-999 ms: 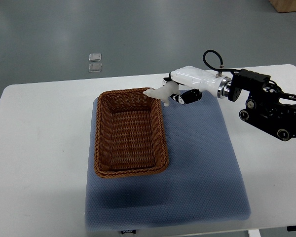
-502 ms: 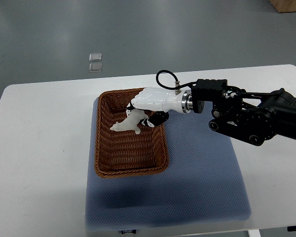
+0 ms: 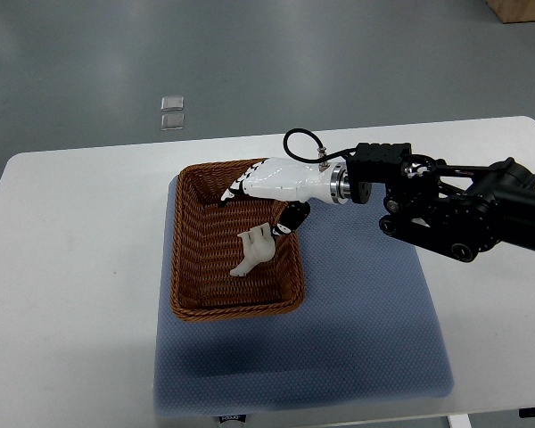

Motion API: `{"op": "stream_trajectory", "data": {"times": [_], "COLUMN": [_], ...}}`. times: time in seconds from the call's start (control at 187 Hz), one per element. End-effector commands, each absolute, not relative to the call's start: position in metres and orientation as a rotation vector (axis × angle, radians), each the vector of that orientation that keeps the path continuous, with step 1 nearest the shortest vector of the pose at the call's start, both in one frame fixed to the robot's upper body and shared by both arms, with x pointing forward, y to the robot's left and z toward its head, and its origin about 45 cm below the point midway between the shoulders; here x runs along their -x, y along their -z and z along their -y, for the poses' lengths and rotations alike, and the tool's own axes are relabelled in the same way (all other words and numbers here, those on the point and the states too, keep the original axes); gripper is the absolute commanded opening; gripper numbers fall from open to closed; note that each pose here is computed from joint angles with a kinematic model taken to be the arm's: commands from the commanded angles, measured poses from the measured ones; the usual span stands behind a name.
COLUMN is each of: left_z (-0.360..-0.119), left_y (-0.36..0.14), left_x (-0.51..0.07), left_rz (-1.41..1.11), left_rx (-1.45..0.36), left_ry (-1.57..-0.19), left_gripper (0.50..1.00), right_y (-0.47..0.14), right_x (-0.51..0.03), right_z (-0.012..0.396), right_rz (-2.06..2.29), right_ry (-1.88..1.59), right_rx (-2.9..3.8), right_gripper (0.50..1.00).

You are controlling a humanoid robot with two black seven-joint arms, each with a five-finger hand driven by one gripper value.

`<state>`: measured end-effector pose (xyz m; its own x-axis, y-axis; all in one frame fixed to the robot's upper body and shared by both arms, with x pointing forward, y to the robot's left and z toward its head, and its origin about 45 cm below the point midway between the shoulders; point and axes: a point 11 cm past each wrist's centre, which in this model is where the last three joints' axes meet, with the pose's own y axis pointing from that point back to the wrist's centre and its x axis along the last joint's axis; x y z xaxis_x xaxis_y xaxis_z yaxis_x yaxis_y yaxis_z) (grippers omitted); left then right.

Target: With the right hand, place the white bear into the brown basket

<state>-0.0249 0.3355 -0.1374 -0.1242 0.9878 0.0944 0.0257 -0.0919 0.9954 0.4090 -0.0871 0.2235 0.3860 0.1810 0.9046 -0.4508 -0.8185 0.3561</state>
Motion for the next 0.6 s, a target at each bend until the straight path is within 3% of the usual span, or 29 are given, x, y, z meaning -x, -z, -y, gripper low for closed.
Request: {"op": "stream_trajectory", "data": {"times": [0.0,0.278,0.593], "left_z": [-0.336,-0.336,-0.336], "left_y": [0.137,0.137,0.137], "left_x": [0.025,0.025,0.025], "left_rz": [-1.271,-1.271,-1.271], "left_rx": [-1.231,-1.231,-1.231], "left_ry": [-1.363,-1.363,-1.363], "left_gripper": [1.000,1.000,1.000], "right_y": [-0.226,-0.260,-0.266], "right_x": [-0.415,-0.444,-0.476], "right_z": [0.094,0.111,0.169], "right_rz": [0.275,0.503,1.112], "right_ry": [-1.451,-1.434,-0.926], "right_rx": [-2.078,-2.086,-2.306], "right_gripper": [0.848,0.850,0.850]}}
